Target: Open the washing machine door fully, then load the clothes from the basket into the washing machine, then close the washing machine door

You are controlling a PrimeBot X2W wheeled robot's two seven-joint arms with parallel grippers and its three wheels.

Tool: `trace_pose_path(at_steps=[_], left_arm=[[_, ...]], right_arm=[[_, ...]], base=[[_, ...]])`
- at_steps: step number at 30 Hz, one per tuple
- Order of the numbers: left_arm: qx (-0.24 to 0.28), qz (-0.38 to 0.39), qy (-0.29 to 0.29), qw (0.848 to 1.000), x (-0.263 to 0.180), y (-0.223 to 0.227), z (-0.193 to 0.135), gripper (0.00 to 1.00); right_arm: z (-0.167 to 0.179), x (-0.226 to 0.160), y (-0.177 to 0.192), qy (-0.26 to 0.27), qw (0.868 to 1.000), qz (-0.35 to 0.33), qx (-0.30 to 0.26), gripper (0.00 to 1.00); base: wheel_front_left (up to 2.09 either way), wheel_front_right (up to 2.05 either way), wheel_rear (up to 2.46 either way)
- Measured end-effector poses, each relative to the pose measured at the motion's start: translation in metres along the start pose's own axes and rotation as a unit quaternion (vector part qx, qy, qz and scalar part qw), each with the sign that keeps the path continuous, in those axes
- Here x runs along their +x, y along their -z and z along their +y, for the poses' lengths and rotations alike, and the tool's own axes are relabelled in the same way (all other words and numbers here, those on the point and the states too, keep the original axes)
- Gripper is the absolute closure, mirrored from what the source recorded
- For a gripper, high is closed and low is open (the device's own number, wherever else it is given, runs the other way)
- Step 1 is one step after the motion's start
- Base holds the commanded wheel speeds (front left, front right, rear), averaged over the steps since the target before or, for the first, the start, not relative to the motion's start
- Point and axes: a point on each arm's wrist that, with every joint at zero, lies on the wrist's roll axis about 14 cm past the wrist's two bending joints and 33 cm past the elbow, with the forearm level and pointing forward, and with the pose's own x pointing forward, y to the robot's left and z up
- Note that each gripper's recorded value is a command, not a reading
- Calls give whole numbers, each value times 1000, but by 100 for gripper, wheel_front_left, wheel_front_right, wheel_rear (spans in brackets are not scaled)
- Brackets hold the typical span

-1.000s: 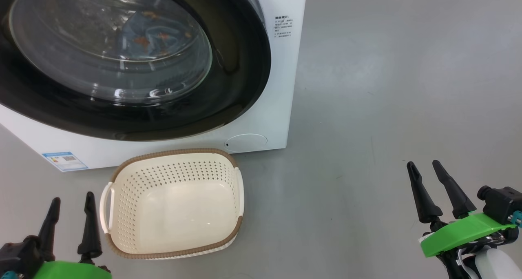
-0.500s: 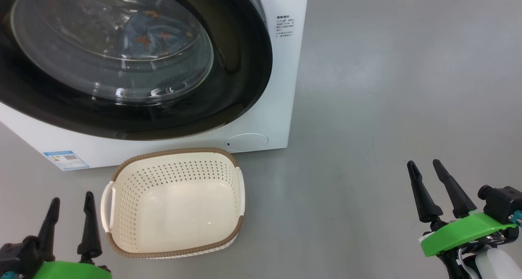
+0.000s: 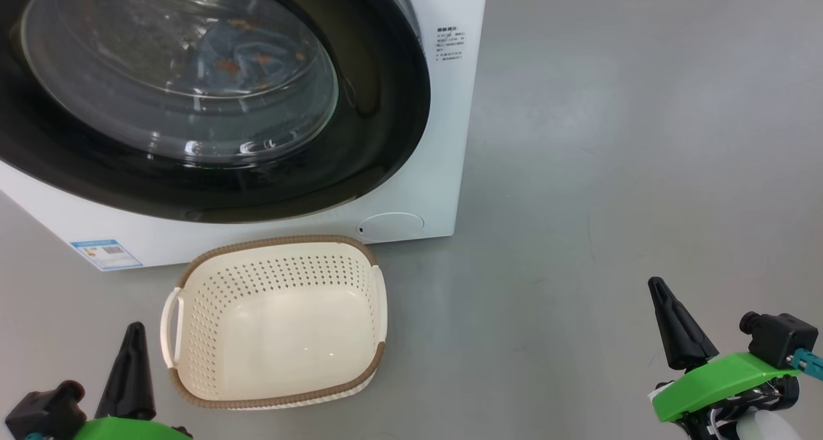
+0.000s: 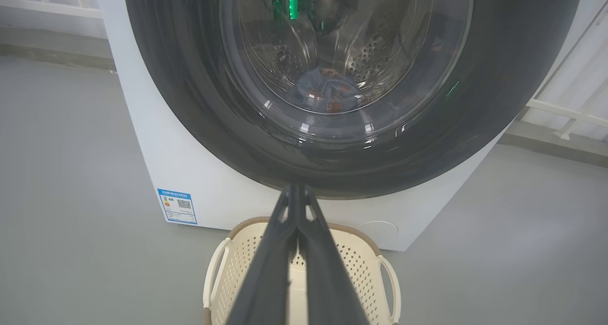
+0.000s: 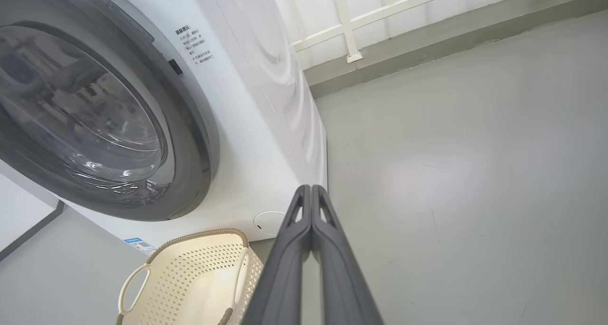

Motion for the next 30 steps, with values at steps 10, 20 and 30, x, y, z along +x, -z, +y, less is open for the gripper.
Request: trace_pose_path(at_steps=[10,20,30], left_arm=[[-49,6,-12,999,-2,0,3,100],[-101,10,-24,995,-4,1,5,100],[-151,13,-31,988,-6,1,6,100]], right_arm=[[1,0,-2,8,999,-1,47,100],[-1,0,-7,19,995,-7,94,100],[0,-2,-5,26,989,-4,143,100]], base=[[0,0,0],[0,0,0],[0,0,0]])
